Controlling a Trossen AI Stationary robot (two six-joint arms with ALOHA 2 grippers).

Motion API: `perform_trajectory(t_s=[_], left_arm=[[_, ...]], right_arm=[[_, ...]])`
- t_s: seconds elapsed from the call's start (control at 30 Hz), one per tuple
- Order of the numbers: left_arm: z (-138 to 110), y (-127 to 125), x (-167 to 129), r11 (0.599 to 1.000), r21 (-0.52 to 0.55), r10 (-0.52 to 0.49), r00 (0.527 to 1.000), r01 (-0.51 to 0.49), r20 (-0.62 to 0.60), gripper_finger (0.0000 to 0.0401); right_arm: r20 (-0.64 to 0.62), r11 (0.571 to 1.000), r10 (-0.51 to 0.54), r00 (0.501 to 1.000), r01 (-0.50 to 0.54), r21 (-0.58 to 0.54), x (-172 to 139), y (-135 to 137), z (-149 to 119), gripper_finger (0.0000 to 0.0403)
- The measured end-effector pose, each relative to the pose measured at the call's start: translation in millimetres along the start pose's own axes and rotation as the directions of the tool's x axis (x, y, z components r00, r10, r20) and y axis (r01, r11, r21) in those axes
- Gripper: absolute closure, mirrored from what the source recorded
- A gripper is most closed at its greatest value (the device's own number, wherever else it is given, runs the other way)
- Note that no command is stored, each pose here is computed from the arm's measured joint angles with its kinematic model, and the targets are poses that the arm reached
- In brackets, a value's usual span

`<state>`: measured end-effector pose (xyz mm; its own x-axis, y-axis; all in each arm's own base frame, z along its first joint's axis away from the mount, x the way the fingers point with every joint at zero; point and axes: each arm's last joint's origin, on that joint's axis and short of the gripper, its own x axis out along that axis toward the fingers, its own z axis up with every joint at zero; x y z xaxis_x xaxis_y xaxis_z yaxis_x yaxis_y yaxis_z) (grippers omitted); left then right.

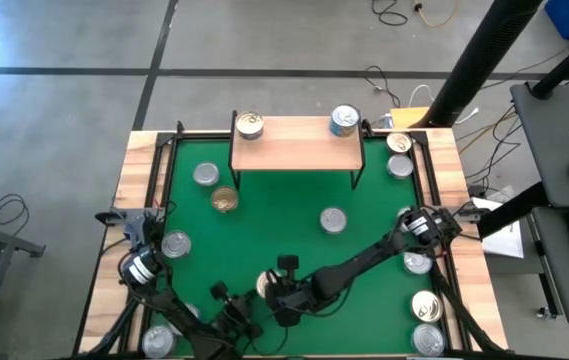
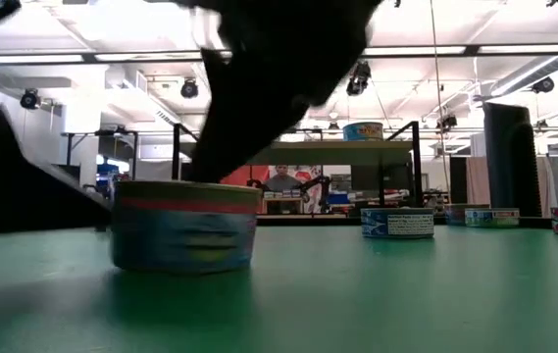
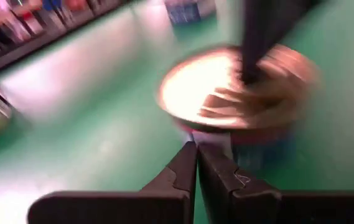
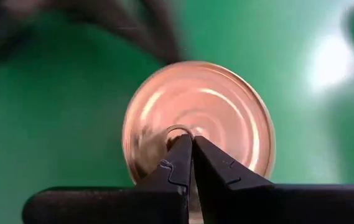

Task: Stack canned seafood by type on shelf
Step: Stack the blue pink tuna can on top of the blue pink tuna can on the shelf

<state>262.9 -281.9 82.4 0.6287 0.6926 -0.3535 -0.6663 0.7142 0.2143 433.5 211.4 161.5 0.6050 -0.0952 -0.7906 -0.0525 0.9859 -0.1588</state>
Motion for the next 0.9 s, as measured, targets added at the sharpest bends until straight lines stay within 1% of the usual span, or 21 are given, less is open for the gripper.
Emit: perform_trajectory(t_s=[0.07, 0.13, 0.17, 0.3, 0.43, 0.53, 0.63, 0.7, 0.8, 0.9], left_arm=[[6.8, 4.0, 2.0, 0.999, -0.036, 0.004, 0.995, 0.0, 0.101, 0.0399], [14.2, 10.1, 2.6, 0.998, -0.057, 0.011, 0.986, -0.002, 0.168, 0.0399], [15.4, 12.9, 2.3, 0.998, -0.059, 0.017, 0.984, -0.006, 0.18, 0.0399], [14.9, 22.0, -11.9, 0.999, -0.05, 0.029, 0.99, -0.022, 0.139, 0.0399], [11.2, 24.9, -32.3, 0.999, -0.048, 0.006, 0.997, -0.003, 0.073, 0.0399], [7.7, 26.9, -56.6, 0.997, -0.048, -0.057, 0.998, 0.058, 0.035, 0.0399], [3.0, 27.1, -80.9, 0.988, -0.065, -0.143, 0.99, 0.143, 0.004, 0.0399], [0.8, 26.7, -95.4, 0.976, -0.086, -0.201, 0.979, 0.199, -0.017, 0.0399], [-1.7, 25.0, -113.7, 0.956, -0.108, -0.28, 0.957, 0.271, -0.075, 0.0399], [-3.7, 19.2, -124.5, 0.935, -0.115, -0.349, 0.929, 0.335, -0.127, 0.0399]], right_arm=[[0.023, 0.997, 0.073, 0.997, -0.073, -0.013, -8.5, 10.7, 6.3, 0.0393], [0.019, 0.993, 0.101, 0.995, -0.099, -0.067, -17.5, 19.5, 9.9, 0.0393], [0.018, 0.991, 0.106, 0.994, -0.104, -0.086, -22.8, 23.0, 12.4, 0.0393], [-0.012, 0.987, 0.084, 0.996, -0.085, -0.134, -43.7, 27.1, 22.3, 0.0393], [-0.023, 0.987, -0.006, 1.0, 0.003, -0.163, -55.1, 30.1, 22.5, 0.0393], [-0.034, 0.984, -0.01, 0.999, 0.004, -0.18, -57.9, 35.3, 19.0, 0.0393], [-0.054, 0.988, 0.02, 0.998, -0.028, -0.151, -58.4, 41.6, 13.9, 0.0393], [-0.085, 0.987, 0.078, 0.993, -0.089, -0.137, -58.3, 47.3, 9.1, 0.0393], [-0.134, 0.975, 0.186, 0.973, -0.2, -0.099, -57.1, 56.4, 1.6, 0.0393], [-0.139, 0.959, 0.261, 0.955, -0.273, -0.071, -52.4, 65.6, -6.5, 0.0393]])
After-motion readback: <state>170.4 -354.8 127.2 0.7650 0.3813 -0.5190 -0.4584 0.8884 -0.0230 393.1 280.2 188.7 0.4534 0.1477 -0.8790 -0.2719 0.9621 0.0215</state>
